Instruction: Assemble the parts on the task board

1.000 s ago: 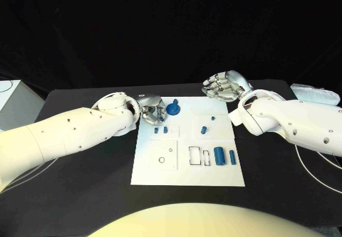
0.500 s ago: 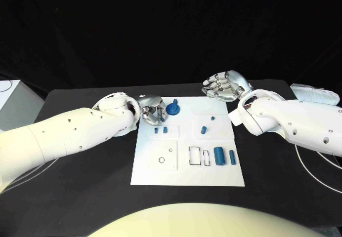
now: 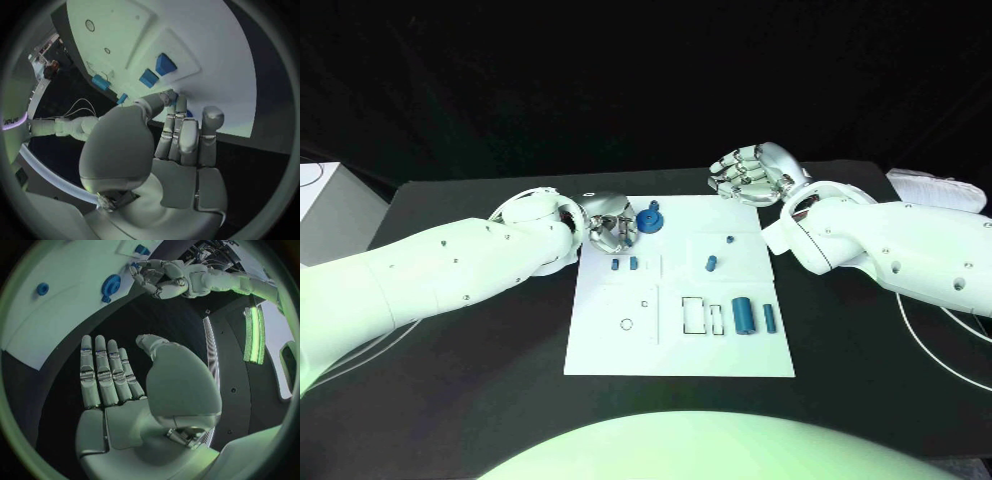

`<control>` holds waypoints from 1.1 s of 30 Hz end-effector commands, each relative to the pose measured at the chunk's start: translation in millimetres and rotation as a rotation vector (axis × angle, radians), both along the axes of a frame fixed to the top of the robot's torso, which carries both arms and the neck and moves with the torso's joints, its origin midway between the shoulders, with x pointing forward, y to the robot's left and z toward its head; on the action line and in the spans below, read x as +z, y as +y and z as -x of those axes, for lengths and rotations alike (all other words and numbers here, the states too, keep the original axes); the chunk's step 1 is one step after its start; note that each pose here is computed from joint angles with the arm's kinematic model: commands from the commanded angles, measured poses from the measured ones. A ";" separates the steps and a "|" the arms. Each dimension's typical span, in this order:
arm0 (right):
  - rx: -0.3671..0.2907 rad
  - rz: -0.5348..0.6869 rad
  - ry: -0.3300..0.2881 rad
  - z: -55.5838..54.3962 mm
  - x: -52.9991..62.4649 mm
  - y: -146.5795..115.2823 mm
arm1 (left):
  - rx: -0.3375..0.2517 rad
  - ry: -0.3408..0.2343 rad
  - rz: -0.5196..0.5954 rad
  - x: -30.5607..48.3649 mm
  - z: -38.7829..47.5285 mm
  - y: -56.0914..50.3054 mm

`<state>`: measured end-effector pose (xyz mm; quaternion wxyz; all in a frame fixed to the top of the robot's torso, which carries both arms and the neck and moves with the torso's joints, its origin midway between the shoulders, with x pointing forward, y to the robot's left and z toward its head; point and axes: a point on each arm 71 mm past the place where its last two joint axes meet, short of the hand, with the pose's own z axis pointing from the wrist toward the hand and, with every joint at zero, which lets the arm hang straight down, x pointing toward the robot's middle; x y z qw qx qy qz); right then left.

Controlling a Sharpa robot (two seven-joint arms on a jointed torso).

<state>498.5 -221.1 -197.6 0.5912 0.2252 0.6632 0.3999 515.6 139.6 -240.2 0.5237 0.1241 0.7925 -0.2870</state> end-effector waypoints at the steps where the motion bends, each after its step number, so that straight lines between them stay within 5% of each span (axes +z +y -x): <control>1: 0.022 0.003 -0.006 0.8 0.3 2.2 | -0.021 0.035 -0.012 -4.6 3.3 -4.9; 33: 0.021 0.004 -0.006 0.6 0.3 2.0 | -0.001 0.016 0.026 -3.3 2.6 -0.5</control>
